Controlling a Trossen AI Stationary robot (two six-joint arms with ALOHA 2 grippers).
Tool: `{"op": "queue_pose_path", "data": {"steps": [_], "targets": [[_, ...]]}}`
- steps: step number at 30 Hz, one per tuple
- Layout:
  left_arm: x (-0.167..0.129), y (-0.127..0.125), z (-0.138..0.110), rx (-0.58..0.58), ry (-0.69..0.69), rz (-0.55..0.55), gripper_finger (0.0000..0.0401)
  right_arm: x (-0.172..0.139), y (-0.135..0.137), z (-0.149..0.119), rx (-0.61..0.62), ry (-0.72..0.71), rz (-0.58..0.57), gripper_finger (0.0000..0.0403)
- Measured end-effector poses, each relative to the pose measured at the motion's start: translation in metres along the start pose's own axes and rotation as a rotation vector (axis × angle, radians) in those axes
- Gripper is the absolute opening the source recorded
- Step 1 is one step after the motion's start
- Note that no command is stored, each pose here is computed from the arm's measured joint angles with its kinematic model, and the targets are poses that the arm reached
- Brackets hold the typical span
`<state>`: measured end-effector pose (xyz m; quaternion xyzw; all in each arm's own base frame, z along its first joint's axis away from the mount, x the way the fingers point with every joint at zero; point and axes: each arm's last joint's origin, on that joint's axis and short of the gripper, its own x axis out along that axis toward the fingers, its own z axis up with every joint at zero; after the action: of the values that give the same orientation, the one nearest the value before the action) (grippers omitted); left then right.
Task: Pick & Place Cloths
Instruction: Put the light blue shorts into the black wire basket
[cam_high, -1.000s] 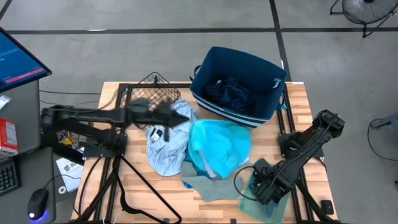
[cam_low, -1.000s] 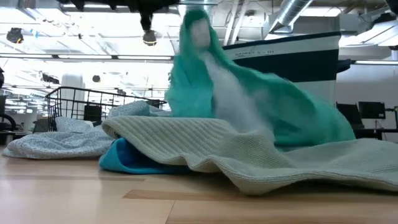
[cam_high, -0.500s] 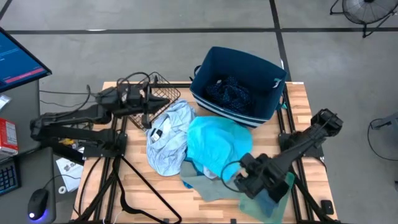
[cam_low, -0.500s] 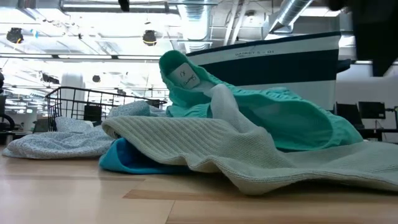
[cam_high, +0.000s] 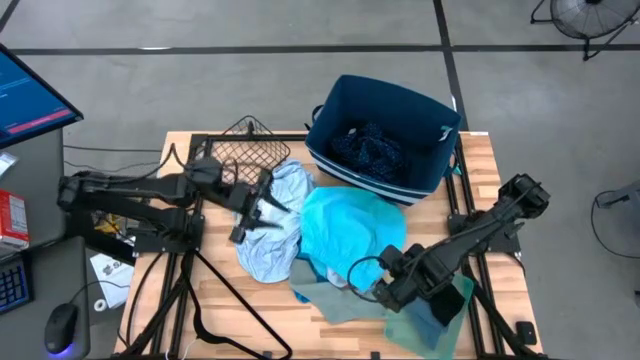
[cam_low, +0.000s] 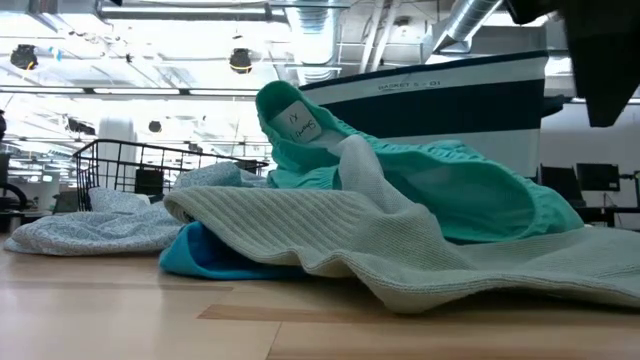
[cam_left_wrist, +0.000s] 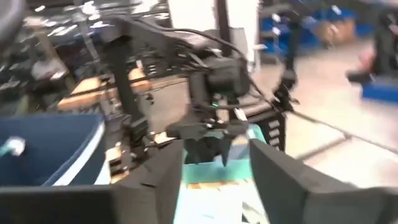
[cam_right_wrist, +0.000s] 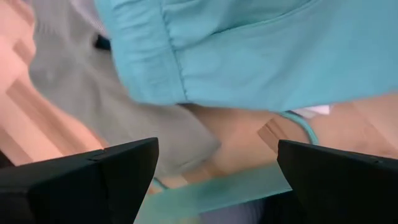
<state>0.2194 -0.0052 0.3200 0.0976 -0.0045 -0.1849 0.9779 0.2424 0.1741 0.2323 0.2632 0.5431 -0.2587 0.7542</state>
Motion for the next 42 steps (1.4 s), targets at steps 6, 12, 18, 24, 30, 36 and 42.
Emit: {"op": "queue_pose_path", "data": {"steps": [6,12,18,24,30,36,42], "targets": [[0.025,-0.015,-0.015,-0.175,0.101,0.117,0.0287,-0.002,0.001,-0.008,-0.158,0.005,0.002,0.0322],[0.052,-0.029,-0.042,-0.569,0.195,0.317,0.0338,-0.004,0.002,-0.014,-0.191,0.019,0.011,0.0322],[0.065,-0.037,-0.062,-0.812,0.246,0.422,0.033,-0.008,0.004,-0.031,-0.241,0.03,0.028,0.0322],[0.06,-0.043,-0.078,-0.88,0.407,0.486,0.0312,-0.013,0.005,-0.048,-0.225,0.008,0.041,0.0322],[0.056,-0.044,-0.084,-0.966,0.45,0.566,0.0306,-0.017,0.006,-0.06,-0.179,-0.047,0.052,0.0322],[0.055,-0.043,-0.084,-1.048,0.42,0.617,0.0305,-0.019,0.006,-0.066,-0.149,-0.063,0.059,0.0322],[0.054,-0.044,-0.086,-1.096,0.434,0.634,0.0305,-0.019,0.007,-0.065,-0.14,-0.071,0.077,0.0322]]}}
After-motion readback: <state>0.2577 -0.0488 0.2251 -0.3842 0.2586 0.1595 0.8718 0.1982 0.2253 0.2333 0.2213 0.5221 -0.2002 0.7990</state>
